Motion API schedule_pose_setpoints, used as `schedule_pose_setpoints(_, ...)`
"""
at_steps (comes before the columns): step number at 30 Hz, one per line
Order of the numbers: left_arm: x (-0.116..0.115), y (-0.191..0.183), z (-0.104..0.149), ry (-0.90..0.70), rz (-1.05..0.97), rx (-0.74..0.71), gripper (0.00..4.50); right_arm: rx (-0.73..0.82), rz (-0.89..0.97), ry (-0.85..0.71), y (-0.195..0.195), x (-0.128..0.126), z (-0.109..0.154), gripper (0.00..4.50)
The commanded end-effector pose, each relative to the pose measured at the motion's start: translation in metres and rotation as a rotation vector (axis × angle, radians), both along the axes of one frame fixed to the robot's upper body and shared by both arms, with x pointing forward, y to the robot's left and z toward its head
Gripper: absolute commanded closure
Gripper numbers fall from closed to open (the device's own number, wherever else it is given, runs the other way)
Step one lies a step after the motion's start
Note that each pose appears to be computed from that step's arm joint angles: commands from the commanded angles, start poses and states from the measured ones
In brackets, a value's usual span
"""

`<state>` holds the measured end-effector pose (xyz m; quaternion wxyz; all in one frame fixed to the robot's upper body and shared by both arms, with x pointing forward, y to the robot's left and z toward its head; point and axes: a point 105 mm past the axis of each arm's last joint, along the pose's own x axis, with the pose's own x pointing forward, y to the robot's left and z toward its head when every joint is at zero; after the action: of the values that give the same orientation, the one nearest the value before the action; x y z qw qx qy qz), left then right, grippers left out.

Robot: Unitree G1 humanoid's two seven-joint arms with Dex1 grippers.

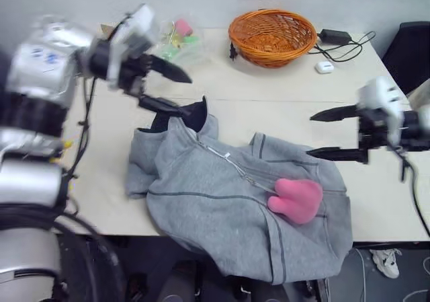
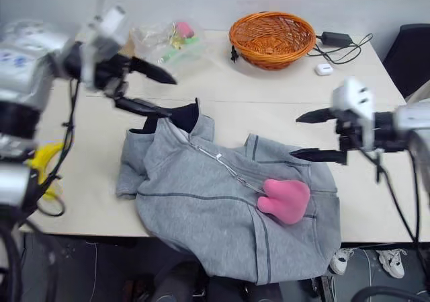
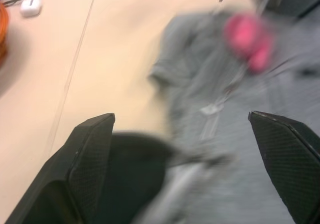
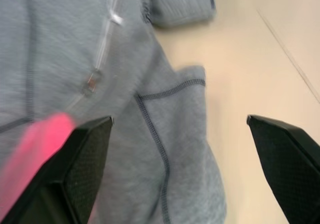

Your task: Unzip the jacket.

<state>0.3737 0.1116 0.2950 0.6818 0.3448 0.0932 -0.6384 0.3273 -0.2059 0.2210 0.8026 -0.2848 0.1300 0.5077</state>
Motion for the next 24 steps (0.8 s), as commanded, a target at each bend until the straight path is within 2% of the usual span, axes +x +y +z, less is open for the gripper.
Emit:
schedule_pose_setpoints(1, 0.027, 0.008, -0.022, -0.151, 0.054, 0.205, 0.00, -0.061, -0.013, -0.011, -0.003, 0.011, -0.002, 0.02)
schedule_pose_setpoints(5, 0.046, 0.007, -0.050, -0.286, 0.076, 0.414, 0.00, -0.116, -0.047, 0.015, -0.003, 0.025, -0.022, 0.02)
schedule_pose_setpoints(7, 0.052, 0.007, -0.057, -0.342, 0.080, 0.467, 0.00, -0.134, -0.054, 0.016, -0.004, 0.030, -0.028, 0.02)
schedule_pose_setpoints(14, 0.054, -0.007, -0.066, -0.390, 0.047, 0.410, 0.00, -0.096, -0.093, 0.041, -0.004, 0.039, -0.037, 0.02)
schedule_pose_setpoints(17, 0.053, -0.001, -0.070, -0.378, 0.048, 0.424, 0.59, -0.109, -0.089, 0.049, -0.006, 0.038, -0.041, 0.62)
schedule_pose_setpoints(19, 0.054, 0.003, -0.071, -0.374, 0.062, 0.426, 1.31, -0.112, -0.085, 0.052, -0.007, 0.037, -0.040, 1.42)
schedule_pose_setpoints(20, 0.055, 0.005, -0.072, -0.374, 0.072, 0.425, 1.50, -0.112, -0.083, 0.051, -0.008, 0.037, -0.039, 1.66)
schedule_pose_setpoints(24, 0.056, 0.016, -0.076, -0.362, 0.109, 0.424, 2.76, -0.112, -0.086, 0.042, -0.011, 0.037, -0.035, 3.05)
